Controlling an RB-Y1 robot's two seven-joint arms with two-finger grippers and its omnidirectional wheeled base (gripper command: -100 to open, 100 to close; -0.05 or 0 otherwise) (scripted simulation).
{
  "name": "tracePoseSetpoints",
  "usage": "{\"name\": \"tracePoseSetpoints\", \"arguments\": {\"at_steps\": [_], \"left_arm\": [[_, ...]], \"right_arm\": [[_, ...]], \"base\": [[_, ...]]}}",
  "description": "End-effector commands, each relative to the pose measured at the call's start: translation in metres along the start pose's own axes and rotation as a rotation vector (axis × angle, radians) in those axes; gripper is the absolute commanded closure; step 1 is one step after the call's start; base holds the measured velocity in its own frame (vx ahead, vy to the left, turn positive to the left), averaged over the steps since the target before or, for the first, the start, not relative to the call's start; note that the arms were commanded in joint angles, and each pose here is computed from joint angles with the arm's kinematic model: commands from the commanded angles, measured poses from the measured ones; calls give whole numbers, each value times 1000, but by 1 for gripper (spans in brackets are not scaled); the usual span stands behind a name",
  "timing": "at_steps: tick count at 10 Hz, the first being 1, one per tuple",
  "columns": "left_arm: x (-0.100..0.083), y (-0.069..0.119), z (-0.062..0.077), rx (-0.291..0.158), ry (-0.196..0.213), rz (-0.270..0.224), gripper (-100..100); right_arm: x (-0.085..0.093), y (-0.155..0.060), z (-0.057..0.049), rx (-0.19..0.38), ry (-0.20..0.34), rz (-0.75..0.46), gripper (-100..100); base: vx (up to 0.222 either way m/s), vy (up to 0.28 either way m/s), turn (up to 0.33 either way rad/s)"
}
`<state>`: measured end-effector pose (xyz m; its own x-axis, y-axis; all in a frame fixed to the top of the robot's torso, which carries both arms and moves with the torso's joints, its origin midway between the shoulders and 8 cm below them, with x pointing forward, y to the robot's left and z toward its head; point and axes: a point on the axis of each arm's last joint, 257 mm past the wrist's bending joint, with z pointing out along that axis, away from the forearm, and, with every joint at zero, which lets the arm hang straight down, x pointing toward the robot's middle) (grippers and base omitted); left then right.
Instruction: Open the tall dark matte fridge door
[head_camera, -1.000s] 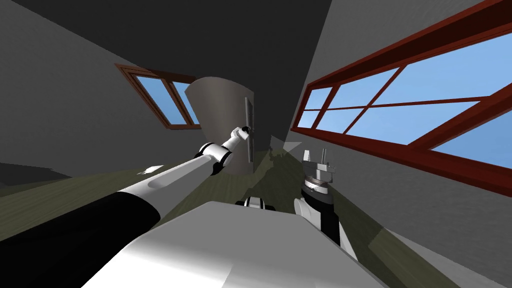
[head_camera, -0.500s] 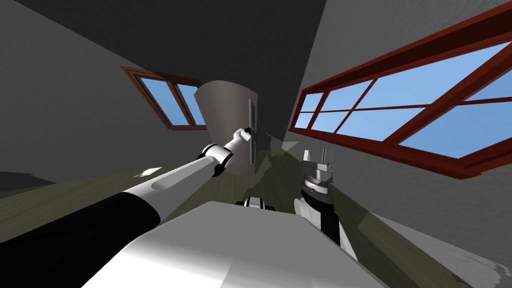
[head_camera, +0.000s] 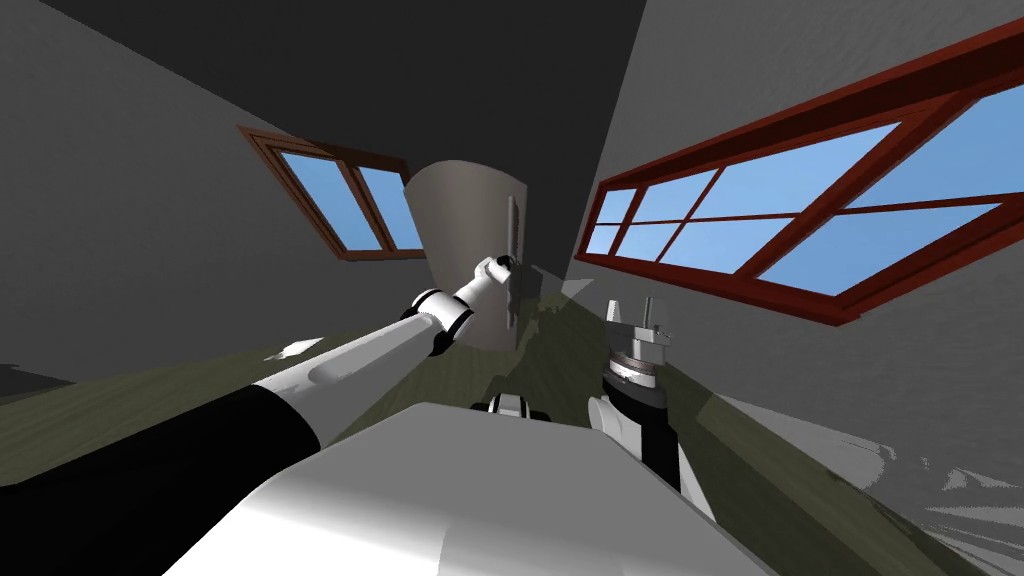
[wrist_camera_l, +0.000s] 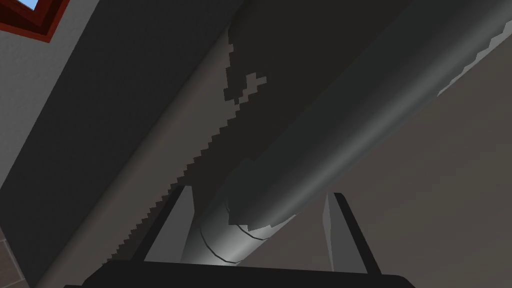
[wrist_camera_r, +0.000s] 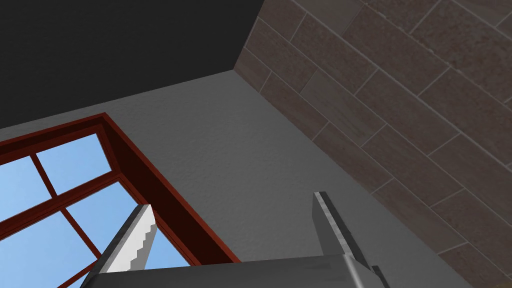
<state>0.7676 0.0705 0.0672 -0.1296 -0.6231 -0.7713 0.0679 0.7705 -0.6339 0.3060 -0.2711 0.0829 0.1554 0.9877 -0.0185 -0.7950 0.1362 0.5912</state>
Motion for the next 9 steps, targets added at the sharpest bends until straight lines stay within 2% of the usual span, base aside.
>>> {"name": "tracePoseSetpoints", "arguments": {"at_steps": [1,2,3,5,6,7,8,9], "left_arm": [[13,-25,-2,39,21,-7,100],[16,-19,-1,27,26,-6,100],[13,-25,-2,39,21,-7,100],[33,-53,-6,81,51,-6,100],[33,-53,-6,81,51,-6,100],[43,-67,-9,102,66,-5,100],[43,-67,-9,102,66,-5,100],[53,-81,-12,123,81,-4,100]], "right_arm": [[0,0,0,0,0,0,0],[0,0,0,0,0,0,0],[0,0,0,0,0,0,0],[0,0,0,0,0,0,0],[0,0,0,0,0,0,0],[0,0,0,0,0,0,0],[0,0,0,0,0,0,0],[0,0,0,0,0,0,0]], "base": [[-178,195,-69],[-135,189,-59],[-63,121,-32],[-127,211,-76],[-130,216,-109],[-202,217,-89],[-192,190,-51],[-156,201,-89]]}}
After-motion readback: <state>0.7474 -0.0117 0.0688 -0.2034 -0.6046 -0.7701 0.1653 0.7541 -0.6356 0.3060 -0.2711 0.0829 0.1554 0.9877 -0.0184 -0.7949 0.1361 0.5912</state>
